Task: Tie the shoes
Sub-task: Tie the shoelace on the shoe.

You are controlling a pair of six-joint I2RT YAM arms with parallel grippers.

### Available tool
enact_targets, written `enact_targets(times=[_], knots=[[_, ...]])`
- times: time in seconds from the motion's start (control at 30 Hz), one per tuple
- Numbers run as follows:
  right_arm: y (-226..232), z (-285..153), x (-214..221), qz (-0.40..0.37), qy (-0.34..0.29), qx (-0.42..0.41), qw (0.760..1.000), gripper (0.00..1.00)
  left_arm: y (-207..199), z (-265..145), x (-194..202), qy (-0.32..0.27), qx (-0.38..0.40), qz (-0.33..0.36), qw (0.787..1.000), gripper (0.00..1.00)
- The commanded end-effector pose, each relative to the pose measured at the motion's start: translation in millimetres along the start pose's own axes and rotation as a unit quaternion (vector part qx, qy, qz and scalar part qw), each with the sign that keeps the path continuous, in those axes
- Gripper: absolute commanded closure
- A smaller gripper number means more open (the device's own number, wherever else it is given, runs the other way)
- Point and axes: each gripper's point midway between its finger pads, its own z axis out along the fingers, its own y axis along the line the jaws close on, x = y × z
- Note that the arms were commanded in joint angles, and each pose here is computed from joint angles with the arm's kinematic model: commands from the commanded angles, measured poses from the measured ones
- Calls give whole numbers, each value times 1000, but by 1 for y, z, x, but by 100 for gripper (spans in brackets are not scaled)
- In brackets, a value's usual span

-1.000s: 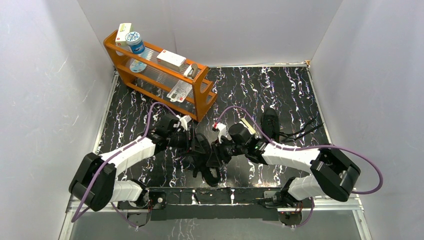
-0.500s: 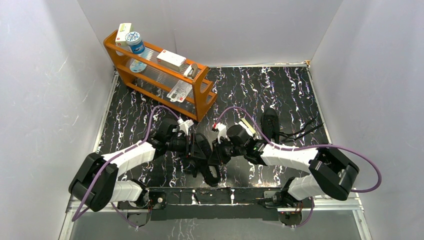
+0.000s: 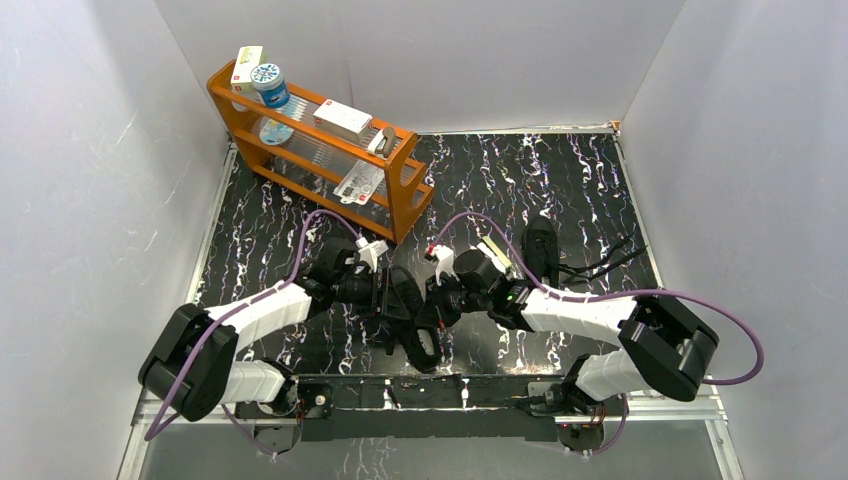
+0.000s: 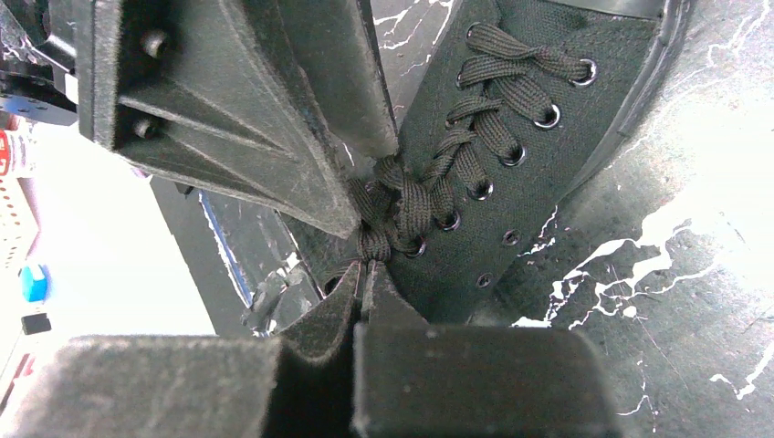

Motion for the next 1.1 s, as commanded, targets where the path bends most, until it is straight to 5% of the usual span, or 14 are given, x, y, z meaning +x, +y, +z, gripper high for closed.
enact_targets(times=[0.0,0.2,0.4,0.63,1.07], knots=[[16,-5,-27,-17,-45,-17,999,100,-2,3,-5,9,7,21,1000,55],[17,-5,-27,-19,-43,-20,999,100,-1,9,-11,13,9,29,999,60],[17,-3,-33,-14,-49,-16,999,100,-10,1,-16,3,8,37,999,86],[13,5,-42,4,-65,-3,998,100,-21,-8,-9,-1,31,27,999,92],[9,10,-41,13,-68,-1,998,100,-20,0,-8,7,44,12,999,68]])
